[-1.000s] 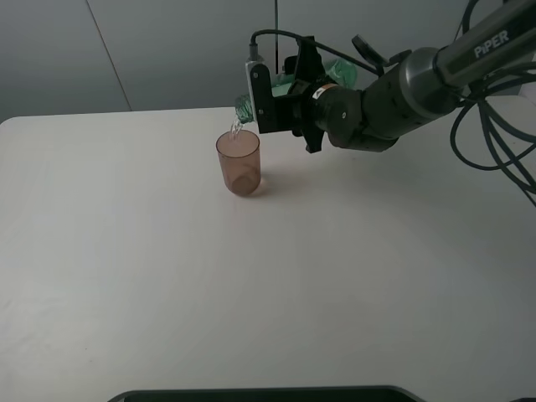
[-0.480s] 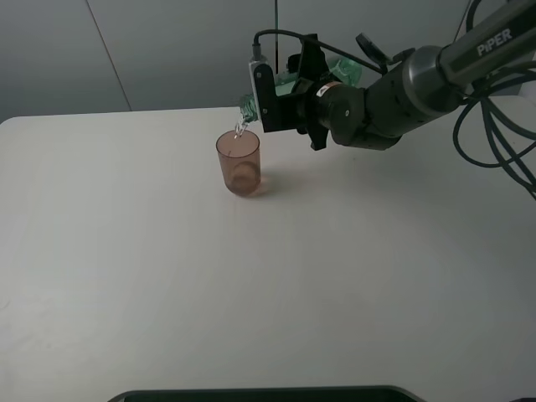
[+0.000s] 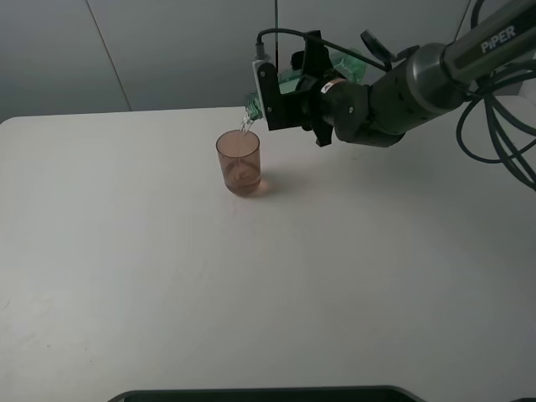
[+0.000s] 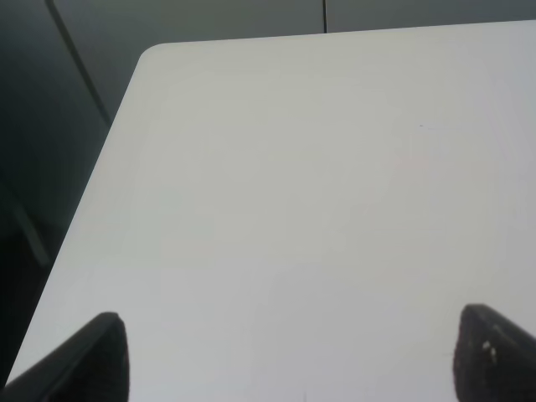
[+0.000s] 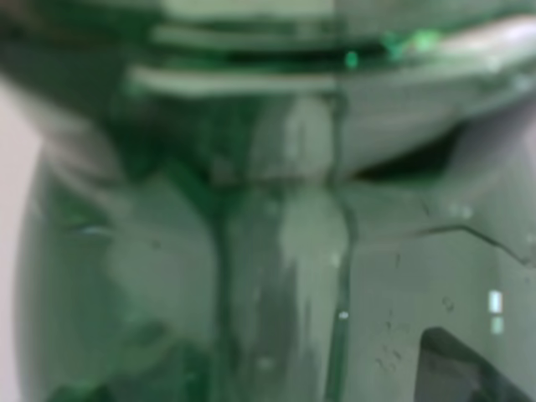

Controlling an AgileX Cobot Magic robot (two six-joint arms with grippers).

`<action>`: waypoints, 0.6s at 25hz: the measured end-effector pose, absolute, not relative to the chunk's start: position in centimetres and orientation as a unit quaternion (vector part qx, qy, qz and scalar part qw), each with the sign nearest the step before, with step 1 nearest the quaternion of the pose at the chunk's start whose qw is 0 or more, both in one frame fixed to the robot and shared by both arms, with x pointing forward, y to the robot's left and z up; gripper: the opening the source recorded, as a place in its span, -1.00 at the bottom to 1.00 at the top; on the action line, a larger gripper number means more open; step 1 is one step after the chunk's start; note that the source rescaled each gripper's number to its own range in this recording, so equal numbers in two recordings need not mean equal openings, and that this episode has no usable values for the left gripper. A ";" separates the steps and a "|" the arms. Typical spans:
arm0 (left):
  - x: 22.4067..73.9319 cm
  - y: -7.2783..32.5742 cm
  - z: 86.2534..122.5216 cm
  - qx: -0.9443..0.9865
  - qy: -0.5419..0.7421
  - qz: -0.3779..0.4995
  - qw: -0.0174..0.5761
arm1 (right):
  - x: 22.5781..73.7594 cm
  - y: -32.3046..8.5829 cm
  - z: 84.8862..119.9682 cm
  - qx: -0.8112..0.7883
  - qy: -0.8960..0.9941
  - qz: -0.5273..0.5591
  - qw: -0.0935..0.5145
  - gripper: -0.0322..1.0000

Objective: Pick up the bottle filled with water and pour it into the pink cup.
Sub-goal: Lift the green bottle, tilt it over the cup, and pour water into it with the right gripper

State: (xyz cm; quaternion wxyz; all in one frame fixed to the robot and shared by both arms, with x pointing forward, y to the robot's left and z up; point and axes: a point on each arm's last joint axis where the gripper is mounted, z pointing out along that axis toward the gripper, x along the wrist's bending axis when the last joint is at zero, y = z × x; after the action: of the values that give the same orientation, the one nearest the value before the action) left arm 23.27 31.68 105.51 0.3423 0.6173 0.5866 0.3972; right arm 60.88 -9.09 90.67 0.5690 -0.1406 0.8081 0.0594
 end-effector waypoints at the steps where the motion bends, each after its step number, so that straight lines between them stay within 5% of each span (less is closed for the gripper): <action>1: 23.3 31.7 105.5 0.617 0.587 0.397 0.342 | 60.9 -9.2 90.7 -0.141 0.808 0.058 0.569 -0.93; 15: 23.3 31.7 105.5 0.617 0.587 0.397 0.342 | 61.1 -9.5 90.7 -0.149 0.806 0.047 0.572 -0.93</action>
State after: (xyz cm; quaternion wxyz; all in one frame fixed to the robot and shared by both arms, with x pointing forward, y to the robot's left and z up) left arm 23.27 31.68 105.51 0.3423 0.6173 0.5866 0.3972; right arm 61.11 -9.48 90.70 0.5716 -0.1488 0.8055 0.0470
